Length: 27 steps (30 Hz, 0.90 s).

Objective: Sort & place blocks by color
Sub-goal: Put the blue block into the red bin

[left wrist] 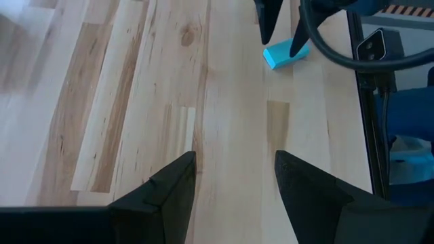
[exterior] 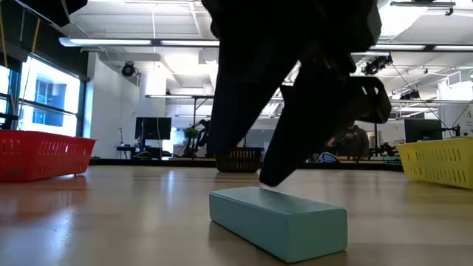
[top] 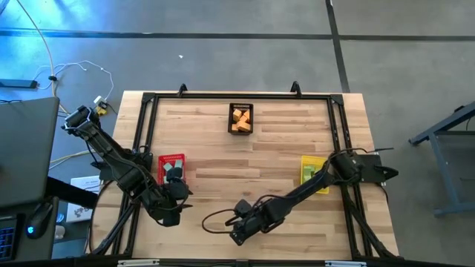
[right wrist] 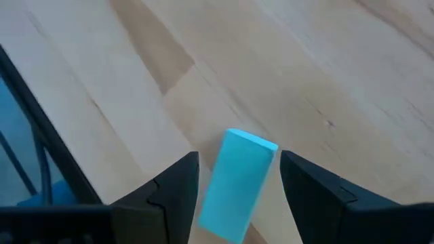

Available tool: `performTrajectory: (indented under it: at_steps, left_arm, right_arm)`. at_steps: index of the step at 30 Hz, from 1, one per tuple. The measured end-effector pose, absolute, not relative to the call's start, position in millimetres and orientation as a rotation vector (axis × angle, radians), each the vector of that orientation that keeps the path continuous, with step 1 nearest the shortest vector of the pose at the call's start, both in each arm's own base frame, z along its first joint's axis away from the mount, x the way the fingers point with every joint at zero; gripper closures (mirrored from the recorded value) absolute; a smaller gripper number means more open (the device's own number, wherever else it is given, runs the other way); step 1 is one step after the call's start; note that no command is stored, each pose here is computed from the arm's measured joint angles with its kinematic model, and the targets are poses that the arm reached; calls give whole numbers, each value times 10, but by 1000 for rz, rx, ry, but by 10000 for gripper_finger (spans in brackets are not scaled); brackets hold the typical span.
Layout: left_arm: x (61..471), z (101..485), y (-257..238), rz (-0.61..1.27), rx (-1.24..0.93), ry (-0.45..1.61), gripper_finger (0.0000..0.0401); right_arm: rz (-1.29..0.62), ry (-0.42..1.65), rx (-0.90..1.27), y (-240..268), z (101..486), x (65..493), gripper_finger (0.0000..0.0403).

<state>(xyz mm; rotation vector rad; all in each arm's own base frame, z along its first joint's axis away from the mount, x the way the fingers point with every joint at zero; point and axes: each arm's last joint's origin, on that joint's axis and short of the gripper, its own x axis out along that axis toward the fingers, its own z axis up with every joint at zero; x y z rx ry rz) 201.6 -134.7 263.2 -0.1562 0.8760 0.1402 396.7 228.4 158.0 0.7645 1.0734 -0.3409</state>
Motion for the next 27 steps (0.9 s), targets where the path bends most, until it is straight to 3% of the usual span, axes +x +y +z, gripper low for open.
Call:
performTrajectory:
  at_steps: [18,27]
  left_arm:
    - [2017,2634,-1342,154,-149,865,213]
    - [2017,2633,-1342,155,-148,866,213]
  right_arm:
    - [-353,1090,754,2304,1393,4001,210]
    - [-472,1123,754,2256,1366,3934,210]
